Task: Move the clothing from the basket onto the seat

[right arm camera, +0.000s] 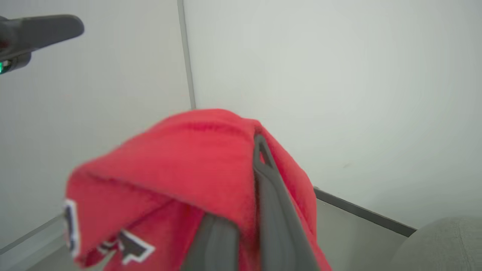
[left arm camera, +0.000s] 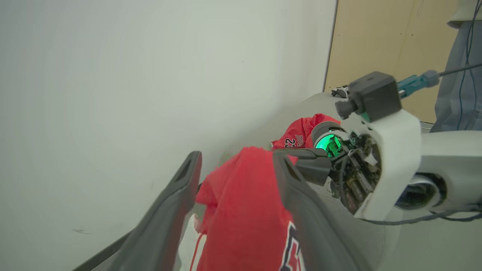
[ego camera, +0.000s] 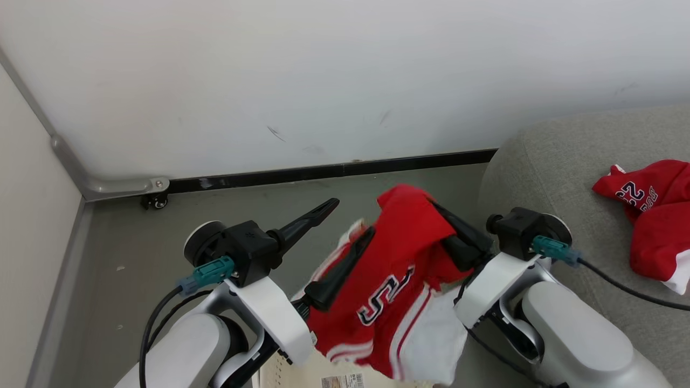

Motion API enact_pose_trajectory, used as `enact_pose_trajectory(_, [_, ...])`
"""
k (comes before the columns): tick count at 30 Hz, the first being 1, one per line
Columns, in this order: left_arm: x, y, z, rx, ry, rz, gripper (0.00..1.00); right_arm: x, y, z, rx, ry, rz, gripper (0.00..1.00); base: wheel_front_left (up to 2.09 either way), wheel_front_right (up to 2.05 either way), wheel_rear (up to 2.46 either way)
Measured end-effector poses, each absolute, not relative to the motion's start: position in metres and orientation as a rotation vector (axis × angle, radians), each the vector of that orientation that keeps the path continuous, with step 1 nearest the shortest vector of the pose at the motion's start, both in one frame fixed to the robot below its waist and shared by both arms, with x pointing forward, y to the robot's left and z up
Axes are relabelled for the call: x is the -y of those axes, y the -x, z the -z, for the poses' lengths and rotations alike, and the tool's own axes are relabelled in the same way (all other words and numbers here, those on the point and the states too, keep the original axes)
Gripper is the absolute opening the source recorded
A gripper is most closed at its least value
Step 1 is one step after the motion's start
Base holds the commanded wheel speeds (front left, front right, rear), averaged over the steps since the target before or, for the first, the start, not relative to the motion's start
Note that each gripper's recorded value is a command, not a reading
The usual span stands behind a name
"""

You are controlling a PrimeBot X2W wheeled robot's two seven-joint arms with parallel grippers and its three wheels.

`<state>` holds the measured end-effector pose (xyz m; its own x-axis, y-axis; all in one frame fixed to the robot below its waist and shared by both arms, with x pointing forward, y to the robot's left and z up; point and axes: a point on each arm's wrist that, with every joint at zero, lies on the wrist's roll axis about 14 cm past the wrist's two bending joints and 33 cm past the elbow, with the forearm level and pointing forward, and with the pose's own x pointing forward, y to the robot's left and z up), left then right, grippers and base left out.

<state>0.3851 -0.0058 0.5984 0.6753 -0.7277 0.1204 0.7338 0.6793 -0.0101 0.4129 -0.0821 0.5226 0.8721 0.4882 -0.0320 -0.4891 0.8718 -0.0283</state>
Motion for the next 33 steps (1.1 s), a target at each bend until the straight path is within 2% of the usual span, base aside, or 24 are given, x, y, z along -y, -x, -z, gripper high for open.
enact_pose_trajectory(20, [0.026,-0.371,-0.603,0.111,0.1,0.915,1.0,0.157,-0.427,-0.541,0.03,0.032,-0.33,0.0,0.0,0.0,0.0])
enact_pose_trajectory(33, [0.045,-0.362,-0.602,0.101,0.114,0.993,1.0,0.201,-0.415,-0.542,0.045,0.016,-0.217,0.0,0.0,0.0,0.0])
